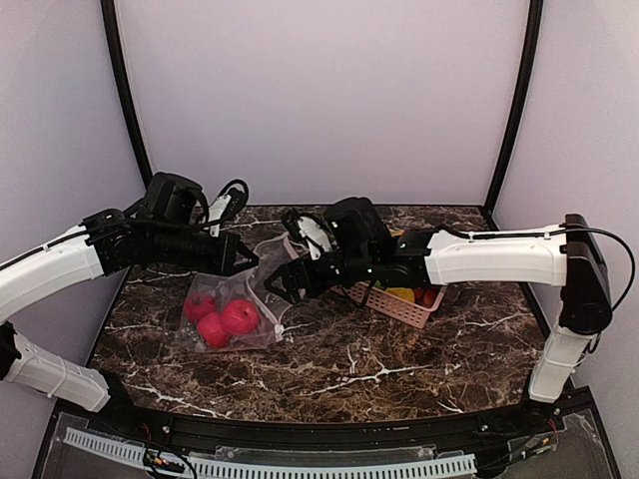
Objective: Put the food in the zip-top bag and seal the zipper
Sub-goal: Place the fake fruit in the zipper food storage bag, then pick up the fake fruit from the bin.
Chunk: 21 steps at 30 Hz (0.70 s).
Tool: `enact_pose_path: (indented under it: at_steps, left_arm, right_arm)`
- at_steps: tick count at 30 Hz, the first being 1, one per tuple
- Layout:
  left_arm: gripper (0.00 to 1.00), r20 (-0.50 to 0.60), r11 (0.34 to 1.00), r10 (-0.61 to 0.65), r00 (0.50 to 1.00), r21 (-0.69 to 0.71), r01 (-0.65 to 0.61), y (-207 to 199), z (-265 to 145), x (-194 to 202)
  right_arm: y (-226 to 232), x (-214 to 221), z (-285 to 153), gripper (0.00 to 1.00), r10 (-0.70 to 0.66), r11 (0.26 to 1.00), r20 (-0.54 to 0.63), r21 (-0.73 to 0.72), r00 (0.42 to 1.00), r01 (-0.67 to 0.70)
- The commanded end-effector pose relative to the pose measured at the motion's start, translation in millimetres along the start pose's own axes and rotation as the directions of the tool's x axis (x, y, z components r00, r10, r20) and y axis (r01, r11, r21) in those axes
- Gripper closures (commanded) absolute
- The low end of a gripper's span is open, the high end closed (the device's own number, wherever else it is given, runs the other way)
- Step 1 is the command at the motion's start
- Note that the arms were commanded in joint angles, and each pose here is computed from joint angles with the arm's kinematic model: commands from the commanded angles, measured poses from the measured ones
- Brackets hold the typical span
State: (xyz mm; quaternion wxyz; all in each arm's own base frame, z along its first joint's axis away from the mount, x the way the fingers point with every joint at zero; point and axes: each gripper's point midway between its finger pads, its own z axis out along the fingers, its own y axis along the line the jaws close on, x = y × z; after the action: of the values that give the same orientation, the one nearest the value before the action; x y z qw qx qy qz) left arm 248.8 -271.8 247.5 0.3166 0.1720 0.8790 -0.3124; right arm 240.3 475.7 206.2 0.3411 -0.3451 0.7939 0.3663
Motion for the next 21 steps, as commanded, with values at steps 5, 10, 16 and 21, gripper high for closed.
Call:
enact_pose_path:
  at_steps: [5,10,16,21]
  left_arm:
    - [0.99,0.03,0.999,0.019,0.999,-0.035,-0.018,4.2,-10.6,-1.8]
    - [0.99,0.028,0.999,0.014,0.999,-0.041,-0.013,5.6,-9.1,-1.9]
    - [0.99,0.032,0.999,0.002,0.999,-0.041,-0.001,6.9,-6.1,-1.9]
    - [0.99,0.033,0.999,-0.005,0.999,-0.045,0.007,8.7,-5.0,0.2]
  right_arm:
    - [11.5,-35.7,-37.3,0.05,-0.039,0.999,0.09,0.027,0.995,0.037]
    - [5.0,-47.6,-69.9,0.03,-0.073,0.993,0.114,0.1,0.991,0.061]
    - [-37.7,-52.9,-97.9,0.01,-0.038,0.967,0.115,0.254,0.993,0.007]
    - [-87.2,-45.4,-109.7,0.01,0.067,0.921,0.083,0.377,0.994,-0.094]
